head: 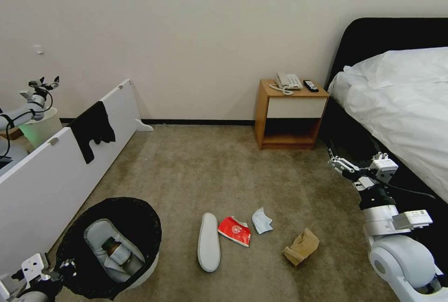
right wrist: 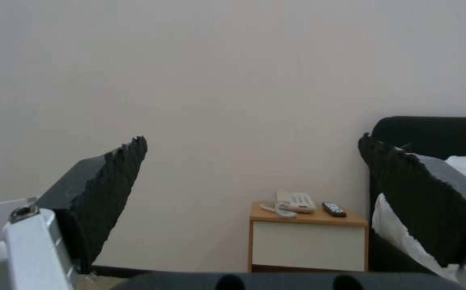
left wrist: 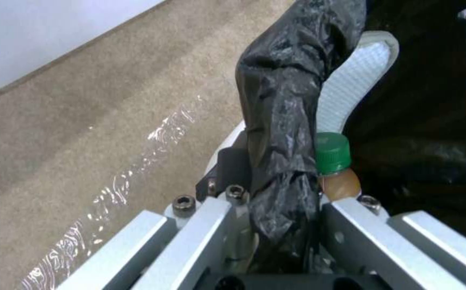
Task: Pick up the trash bin, then pick up the garbage from the floor and place it into the trash bin.
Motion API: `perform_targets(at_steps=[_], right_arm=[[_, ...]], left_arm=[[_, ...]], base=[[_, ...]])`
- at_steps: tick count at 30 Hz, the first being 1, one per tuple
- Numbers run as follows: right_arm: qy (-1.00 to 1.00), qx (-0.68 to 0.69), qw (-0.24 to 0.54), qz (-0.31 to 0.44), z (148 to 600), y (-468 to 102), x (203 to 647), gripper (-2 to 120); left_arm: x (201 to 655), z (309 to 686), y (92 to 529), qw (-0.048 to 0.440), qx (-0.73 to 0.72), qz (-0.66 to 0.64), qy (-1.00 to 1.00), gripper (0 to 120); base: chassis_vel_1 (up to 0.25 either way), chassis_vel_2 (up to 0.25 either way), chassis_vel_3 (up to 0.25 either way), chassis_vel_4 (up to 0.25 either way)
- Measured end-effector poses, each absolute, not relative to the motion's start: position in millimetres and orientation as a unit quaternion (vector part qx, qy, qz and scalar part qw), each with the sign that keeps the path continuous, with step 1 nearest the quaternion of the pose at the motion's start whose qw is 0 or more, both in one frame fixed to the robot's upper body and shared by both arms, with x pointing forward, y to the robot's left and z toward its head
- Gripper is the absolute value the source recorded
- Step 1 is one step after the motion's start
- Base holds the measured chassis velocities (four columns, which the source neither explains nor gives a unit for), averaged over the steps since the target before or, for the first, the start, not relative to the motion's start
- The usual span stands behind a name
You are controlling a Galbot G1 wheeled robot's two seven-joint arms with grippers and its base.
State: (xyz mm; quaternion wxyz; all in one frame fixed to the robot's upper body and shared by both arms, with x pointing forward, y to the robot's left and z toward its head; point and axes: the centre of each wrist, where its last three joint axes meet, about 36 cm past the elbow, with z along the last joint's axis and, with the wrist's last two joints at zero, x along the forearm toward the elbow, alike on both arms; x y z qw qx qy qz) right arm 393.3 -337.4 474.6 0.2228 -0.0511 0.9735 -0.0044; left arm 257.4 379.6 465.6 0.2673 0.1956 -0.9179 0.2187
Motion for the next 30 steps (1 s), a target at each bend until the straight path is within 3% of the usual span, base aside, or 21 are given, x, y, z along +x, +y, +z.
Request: perform_targets(at_steps=[16,18,20,21,23,27,30], right_arm=[[0.983,-0.004,0.185,0.015,487,-338,399,100],[0.987,0.021,0.151,0.042,492,-337,399,100],[0.991,0.064,0.068,0.094,500,-335,397,100],[0.991,0.064,0.068,0.094,500,-335,397,100],[0.985,0.101,-0.022,0.135,501,-334,398,100],[0.975,0.127,-0.09,0.158,500,-333,396,100],[0.952,0.162,-0.187,0.182,496,-334,391,100]], left_arm=[[258,465,380,0.269,0.194,0.219,-0.918,1],[258,465,380,0.269,0.194,0.218,-0.918,1],[258,465,382,0.268,0.193,0.217,-0.919,1],[258,465,382,0.268,0.193,0.217,-0.919,1],[258,465,382,0.268,0.193,0.217,-0.919,1],[259,464,383,0.269,0.193,0.218,-0.918,1],[259,463,385,0.27,0.193,0.218,-0.918,1]], base=[[0.0,0.0,0.0,0.0],[0.0,0.0,0.0,0.0],[0.0,0.0,0.0,0.0],[0.0,0.0,0.0,0.0],[0.0,0.0,0.0,0.0],[0.0,0.0,0.0,0.0],[0.0,0.0,0.0,0.0]])
